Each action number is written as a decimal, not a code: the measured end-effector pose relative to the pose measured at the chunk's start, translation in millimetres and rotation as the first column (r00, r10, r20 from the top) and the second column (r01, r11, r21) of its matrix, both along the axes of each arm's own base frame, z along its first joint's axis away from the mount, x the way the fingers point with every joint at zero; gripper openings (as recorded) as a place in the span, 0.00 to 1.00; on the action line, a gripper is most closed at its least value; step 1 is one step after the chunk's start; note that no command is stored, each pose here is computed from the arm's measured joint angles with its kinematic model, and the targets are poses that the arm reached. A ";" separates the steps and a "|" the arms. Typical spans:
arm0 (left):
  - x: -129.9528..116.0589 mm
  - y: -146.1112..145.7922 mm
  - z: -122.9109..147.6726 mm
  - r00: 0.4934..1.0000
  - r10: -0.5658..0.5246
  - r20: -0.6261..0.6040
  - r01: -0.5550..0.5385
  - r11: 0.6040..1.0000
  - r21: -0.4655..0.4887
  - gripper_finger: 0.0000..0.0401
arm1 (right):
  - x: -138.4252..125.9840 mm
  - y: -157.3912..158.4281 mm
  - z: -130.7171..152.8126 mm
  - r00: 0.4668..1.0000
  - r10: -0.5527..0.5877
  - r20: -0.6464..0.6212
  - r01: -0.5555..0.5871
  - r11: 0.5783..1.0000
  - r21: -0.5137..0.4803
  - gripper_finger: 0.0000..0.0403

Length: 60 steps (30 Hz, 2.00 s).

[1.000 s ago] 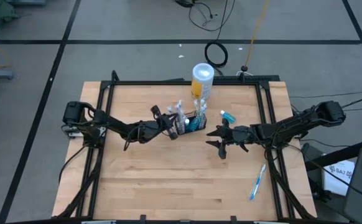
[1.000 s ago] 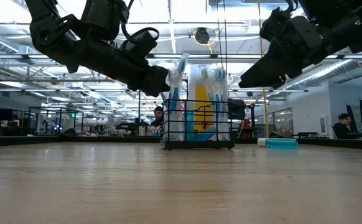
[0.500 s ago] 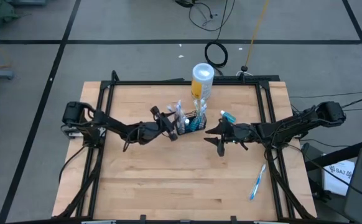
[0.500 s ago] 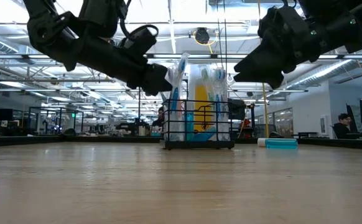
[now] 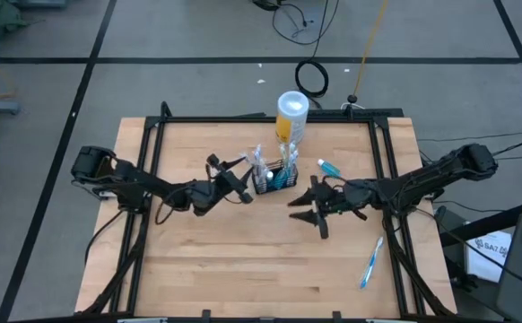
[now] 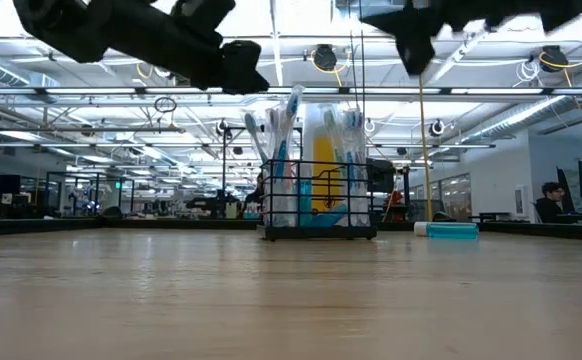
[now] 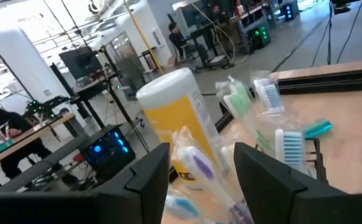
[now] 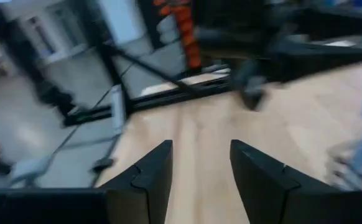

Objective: Pick & Place toothbrushing station
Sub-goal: Put the blue toothbrush into the black wire organizer

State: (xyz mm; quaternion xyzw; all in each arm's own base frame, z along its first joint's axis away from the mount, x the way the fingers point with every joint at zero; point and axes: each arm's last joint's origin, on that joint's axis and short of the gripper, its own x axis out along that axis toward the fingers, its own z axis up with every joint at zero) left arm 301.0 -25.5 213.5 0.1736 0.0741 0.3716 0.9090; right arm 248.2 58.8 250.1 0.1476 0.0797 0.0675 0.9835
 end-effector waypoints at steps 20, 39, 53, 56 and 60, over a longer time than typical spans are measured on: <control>-4.6 -7.7 6.9 0.998 -0.022 0.051 0.024 0.999 -0.044 0.46 | -58.0 83.2 -42.8 0.136 0.120 -0.983 0.586 0.791 0.177 0.32; -3.6 2.4 7.5 0.999 0.008 0.044 -0.006 0.999 -0.031 0.46 | -121.6 90.1 -85.0 -0.191 -0.006 -0.981 0.872 0.458 -0.173 0.32; -3.6 1.5 6.2 0.999 0.005 0.045 -0.003 0.999 -0.043 0.46 | -137.4 73.1 -113.2 -0.256 -0.065 -0.965 0.852 0.457 -0.257 0.32; -3.8 0.1 4.4 1.000 0.000 0.026 0.001 0.999 -0.043 0.46 | -138.8 71.1 -120.4 -0.230 -0.054 -0.972 0.820 0.528 -0.223 0.29; -4.1 -2.1 2.0 1.000 -0.006 0.012 0.007 0.999 -0.050 0.46 | -138.9 70.4 -123.3 -0.197 -0.054 -0.979 0.780 0.596 -0.190 0.18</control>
